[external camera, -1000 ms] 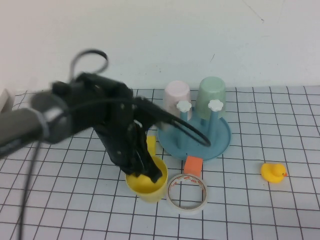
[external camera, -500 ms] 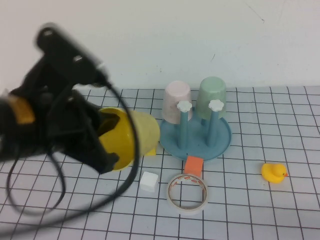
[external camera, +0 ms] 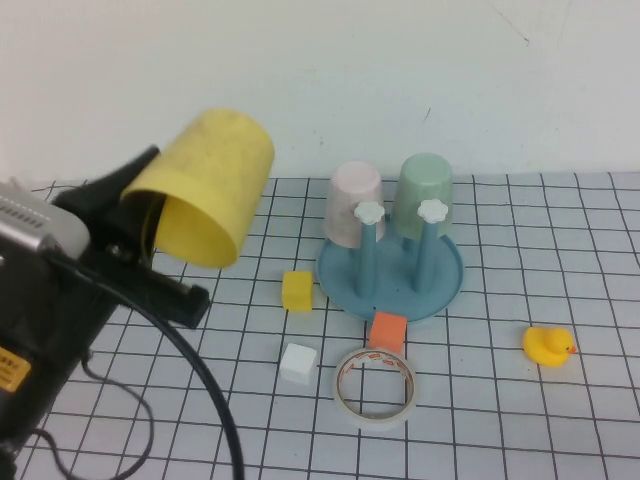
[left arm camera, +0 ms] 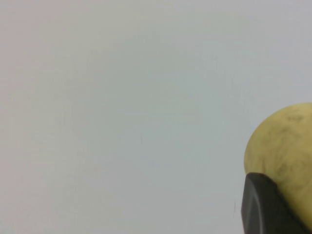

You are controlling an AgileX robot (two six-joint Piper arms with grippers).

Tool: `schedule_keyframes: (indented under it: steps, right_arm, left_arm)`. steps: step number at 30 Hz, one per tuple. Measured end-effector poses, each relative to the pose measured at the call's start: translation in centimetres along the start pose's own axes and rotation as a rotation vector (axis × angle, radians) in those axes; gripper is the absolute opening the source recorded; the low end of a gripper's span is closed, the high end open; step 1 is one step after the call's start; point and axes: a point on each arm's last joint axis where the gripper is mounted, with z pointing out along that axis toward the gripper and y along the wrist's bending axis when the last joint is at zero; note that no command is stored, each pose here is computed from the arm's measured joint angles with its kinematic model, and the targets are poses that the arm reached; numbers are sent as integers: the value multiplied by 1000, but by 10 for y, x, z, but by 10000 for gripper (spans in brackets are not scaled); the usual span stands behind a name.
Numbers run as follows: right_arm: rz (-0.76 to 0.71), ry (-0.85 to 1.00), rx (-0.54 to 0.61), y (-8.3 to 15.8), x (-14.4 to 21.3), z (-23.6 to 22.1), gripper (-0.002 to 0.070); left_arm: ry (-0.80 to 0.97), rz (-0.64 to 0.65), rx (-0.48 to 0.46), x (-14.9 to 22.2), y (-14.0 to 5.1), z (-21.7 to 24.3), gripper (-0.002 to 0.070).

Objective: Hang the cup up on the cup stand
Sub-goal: Adjust the cup with two arms

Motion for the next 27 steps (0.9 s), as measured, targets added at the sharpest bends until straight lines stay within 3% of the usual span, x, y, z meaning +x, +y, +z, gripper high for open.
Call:
schedule_keyframes:
  steps: [3,7,12,15,21,27]
  right_arm:
    - [8,4,-40,6,0,0,52]
    - [-20,30,-91,27,-4,1,181]
    - [-17,121,-67,50,-19,19,512]
    - [-41,182,-46,61,-32,36,634]
    - [-56,355,-63,79,-59,80,682]
    - [-2,449,-55,78,-76,115,683]
  left_arm:
    - [-123,-32,-2,-2,-1,6,6]
    - [-203,-66,116,4,-15,15,6]
    - [-200,-33,289,26,-34,25,6]
    - [-144,-38,342,41,-41,30,6]
    - [-90,-90,362,54,-45,37,6]
    - [-90,-129,338,53,-42,39,6]
